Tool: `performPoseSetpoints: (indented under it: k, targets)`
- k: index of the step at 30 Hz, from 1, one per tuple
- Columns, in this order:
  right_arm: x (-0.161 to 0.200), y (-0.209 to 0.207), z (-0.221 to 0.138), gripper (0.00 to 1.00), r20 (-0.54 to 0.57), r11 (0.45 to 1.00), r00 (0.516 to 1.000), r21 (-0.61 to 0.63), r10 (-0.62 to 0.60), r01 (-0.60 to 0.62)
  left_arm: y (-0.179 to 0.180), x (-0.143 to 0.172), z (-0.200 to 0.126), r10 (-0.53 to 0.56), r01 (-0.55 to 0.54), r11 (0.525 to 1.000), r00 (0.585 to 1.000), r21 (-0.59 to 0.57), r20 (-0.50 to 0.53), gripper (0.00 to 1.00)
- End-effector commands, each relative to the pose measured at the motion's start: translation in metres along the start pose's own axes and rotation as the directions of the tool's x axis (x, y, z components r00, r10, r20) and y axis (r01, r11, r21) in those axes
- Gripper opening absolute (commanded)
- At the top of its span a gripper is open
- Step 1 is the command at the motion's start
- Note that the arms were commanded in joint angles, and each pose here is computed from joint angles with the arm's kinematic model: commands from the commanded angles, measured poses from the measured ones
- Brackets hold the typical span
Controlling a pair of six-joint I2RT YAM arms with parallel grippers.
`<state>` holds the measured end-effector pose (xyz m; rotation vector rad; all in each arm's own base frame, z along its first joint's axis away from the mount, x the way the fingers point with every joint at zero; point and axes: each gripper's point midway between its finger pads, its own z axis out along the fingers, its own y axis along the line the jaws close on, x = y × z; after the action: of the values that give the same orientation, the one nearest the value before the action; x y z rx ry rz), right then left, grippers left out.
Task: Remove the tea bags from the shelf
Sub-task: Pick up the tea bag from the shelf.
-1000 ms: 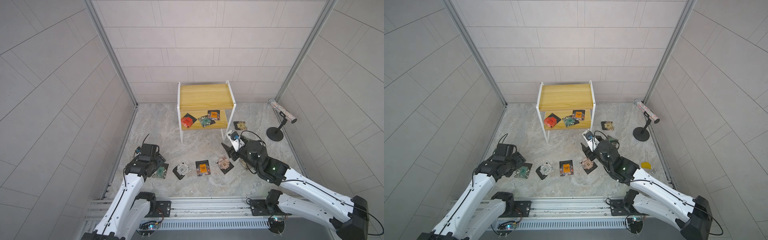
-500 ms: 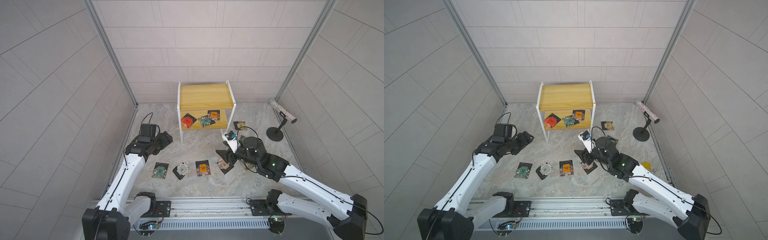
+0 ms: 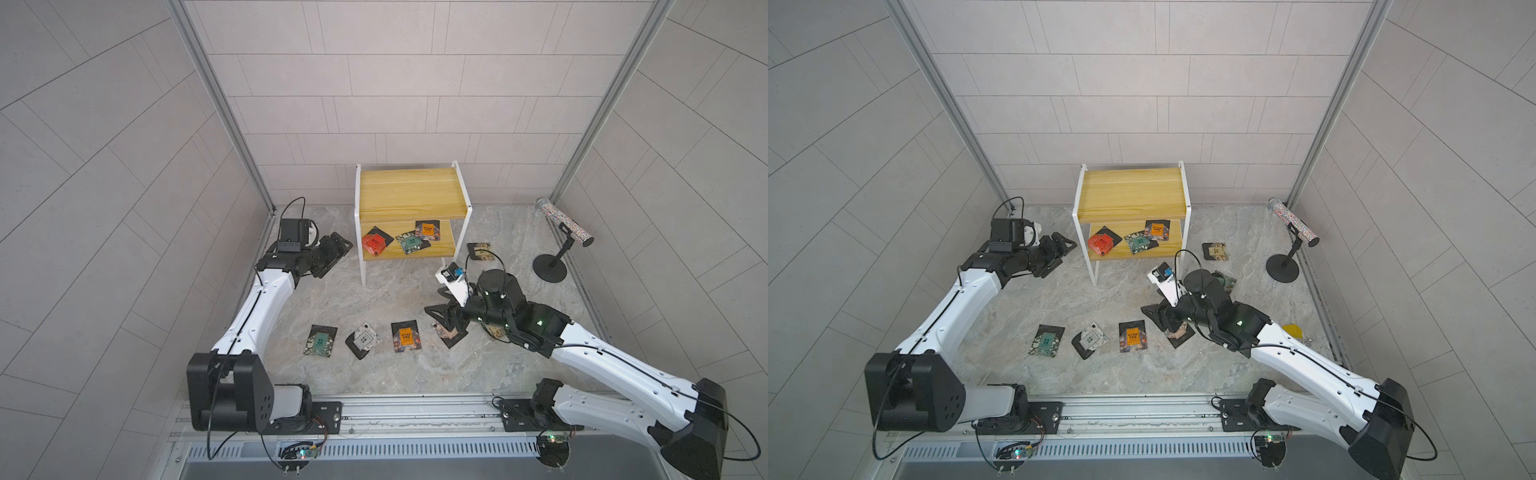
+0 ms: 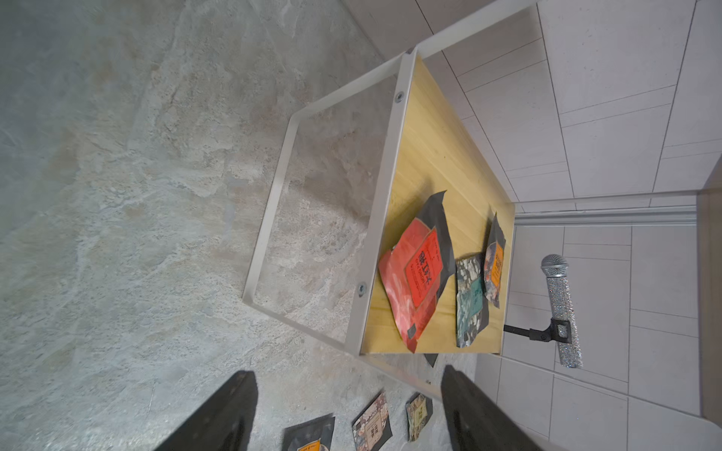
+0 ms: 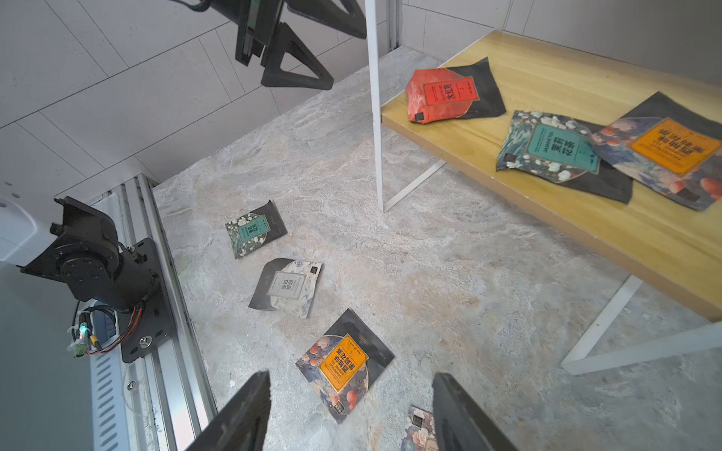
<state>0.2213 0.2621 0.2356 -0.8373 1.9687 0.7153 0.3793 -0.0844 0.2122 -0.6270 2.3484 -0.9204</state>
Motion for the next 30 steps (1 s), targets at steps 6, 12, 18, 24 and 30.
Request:
performPoseSetpoints:
  k: [6, 12, 18, 24, 30]
  targets:
    - [-0.010, 0.002, -0.006, 0.70, 0.027, 1.000, 1.000, -0.005, 0.008, -0.008, -0.026, -0.023, 0.033, 0.026, -0.013, 0.991, 0.995, 0.137, -0.091, 0.83]
    - [-0.010, 0.001, -0.009, 0.70, 0.032, 1.000, 0.999, 0.007, 0.009, -0.009, -0.036, -0.028, 0.057, 0.032, 0.004, 0.978, 0.985, 0.208, -0.171, 0.84]
    - [-0.009, -0.001, -0.008, 0.70, 0.029, 1.000, 1.000, 0.017, 0.009, -0.010, -0.036, -0.022, 0.076, 0.033, 0.013, 0.978, 0.976, 0.208, -0.217, 0.86]
    - [-0.008, -0.004, -0.007, 0.70, 0.026, 0.999, 1.000, 0.031, 0.006, -0.007, -0.039, -0.012, 0.093, 0.050, 0.004, 0.978, 0.966, 0.206, -0.255, 0.86]
    - [-0.004, -0.006, -0.007, 0.70, 0.020, 0.999, 1.000, 0.045, 0.008, -0.009, -0.042, -0.005, 0.104, 0.069, -0.014, 0.981, 0.957, 0.192, -0.283, 0.79]
